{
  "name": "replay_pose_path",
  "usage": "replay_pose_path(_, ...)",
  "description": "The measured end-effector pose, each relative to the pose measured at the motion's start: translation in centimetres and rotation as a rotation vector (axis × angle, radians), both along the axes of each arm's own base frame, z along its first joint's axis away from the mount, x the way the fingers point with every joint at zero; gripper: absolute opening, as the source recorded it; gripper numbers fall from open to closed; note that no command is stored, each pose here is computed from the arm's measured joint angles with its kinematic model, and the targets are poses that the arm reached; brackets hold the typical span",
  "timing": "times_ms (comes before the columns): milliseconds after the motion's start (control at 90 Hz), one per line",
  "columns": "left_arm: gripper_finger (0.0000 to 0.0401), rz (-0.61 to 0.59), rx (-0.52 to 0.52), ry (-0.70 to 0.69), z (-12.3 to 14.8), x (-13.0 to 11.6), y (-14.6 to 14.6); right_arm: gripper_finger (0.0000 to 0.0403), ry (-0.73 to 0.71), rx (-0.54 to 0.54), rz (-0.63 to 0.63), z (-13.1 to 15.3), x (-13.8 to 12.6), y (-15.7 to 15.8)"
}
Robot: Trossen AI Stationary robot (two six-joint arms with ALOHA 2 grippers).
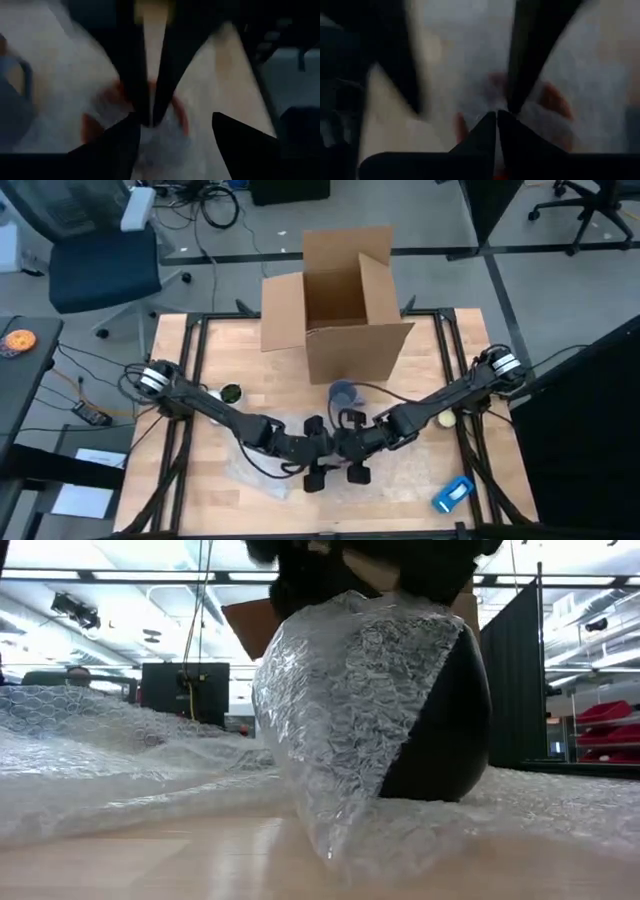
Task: Wrap mug
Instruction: Wrap the black mug with the top bubble wrap
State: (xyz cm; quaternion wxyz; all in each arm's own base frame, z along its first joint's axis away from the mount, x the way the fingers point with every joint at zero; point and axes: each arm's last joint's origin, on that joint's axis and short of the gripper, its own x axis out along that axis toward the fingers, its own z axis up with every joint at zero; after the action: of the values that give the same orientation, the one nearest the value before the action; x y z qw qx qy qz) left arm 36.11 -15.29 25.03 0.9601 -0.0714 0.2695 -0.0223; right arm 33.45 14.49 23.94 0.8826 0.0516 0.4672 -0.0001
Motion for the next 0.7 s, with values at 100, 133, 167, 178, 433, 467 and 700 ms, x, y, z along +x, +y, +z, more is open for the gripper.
replay_pose_path(100, 0.0227, -0.016, 0.012, 0.023, 0.7, -1.0, -0.3, 0.0000, 0.001, 0.002, -0.006, 0.1, -0.1, 0.0)
replay_pose_path(133, 0.0227, -0.025, 0.017, 0.036, 0.9, -1.4, -0.4, 0.0000, 0.004, 0.000, -0.006, 0.1, -0.1, 0.0)
replay_pose_path(167, 0.0227, -0.030, 0.023, 0.047, 1.1, -1.8, -0.5, 0.0000, 0.007, -0.001, -0.006, 0.1, -0.1, -0.1)
replay_pose_path(178, 0.0227, -0.032, 0.024, 0.049, 1.2, -1.9, -0.5, 0.0000, 0.009, -0.001, -0.005, 0.1, -0.1, -0.1)
replay_pose_path(433, 0.0227, -0.028, 0.060, 0.170, 2.5, -5.5, -1.2, 0.0000, 0.004, 0.002, -0.007, 0.1, -0.1, 0.0)
replay_pose_path(467, 0.0227, -0.027, 0.065, 0.188, 2.5, -5.9, -1.3, 0.0000, 0.004, 0.002, -0.006, 0.1, -0.1, 0.0)
replay_pose_path(700, 0.0227, 0.021, 0.099, 0.252, 2.8, -8.7, -2.6, 0.0000, -0.007, 0.007, -0.006, 0.2, 0.0, 0.0)
